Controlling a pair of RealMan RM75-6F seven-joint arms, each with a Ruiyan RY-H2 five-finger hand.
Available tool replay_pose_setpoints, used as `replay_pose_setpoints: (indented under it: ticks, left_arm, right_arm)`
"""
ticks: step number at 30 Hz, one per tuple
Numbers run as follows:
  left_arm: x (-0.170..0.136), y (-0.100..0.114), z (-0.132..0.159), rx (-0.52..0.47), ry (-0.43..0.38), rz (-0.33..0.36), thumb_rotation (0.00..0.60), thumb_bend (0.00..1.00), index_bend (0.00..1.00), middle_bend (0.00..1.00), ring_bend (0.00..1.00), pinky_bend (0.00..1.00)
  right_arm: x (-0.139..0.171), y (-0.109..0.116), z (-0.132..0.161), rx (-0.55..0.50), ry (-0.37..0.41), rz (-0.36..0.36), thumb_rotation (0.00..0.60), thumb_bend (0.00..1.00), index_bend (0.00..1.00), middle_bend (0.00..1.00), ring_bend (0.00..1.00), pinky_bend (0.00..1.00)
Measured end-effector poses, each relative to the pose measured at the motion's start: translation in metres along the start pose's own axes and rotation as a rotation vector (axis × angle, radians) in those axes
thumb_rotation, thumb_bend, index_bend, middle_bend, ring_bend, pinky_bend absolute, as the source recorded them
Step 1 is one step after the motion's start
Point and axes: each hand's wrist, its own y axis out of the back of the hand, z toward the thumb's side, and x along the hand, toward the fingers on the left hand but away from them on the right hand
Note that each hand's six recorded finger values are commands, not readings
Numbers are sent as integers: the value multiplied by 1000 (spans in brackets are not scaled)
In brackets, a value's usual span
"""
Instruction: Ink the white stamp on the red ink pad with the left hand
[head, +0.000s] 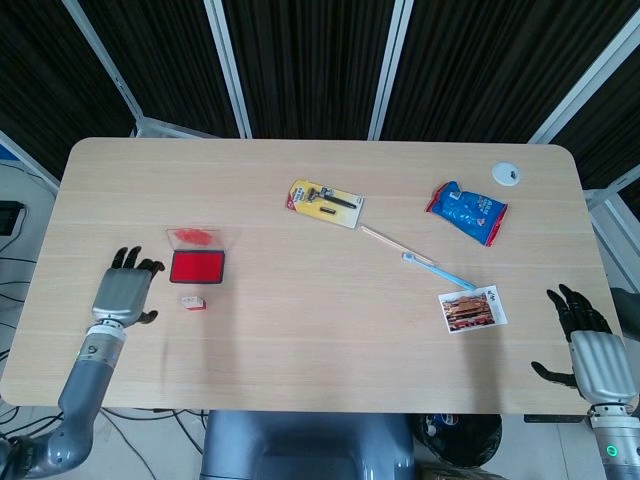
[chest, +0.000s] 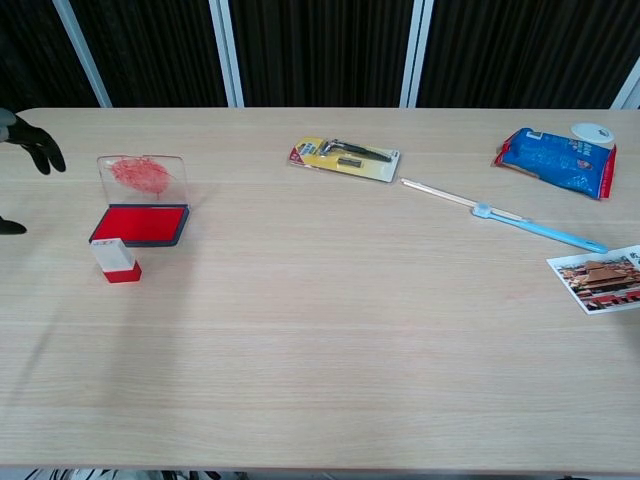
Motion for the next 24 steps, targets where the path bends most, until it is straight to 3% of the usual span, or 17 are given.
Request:
replay_pose_setpoints:
  ticks: [10,24]
  left_arm:
    - [22,-13,34,38,13,-27,600,161,319,306,24,0]
    - [42,-41,48,81,48,-73,600,192,335,319,26,0]
  right_arm:
    - [0,1,0,-21,7,-2,600,55,0,0,0,177]
    - [-1,0,1,-39,8,4,600,64,0,0,0,177]
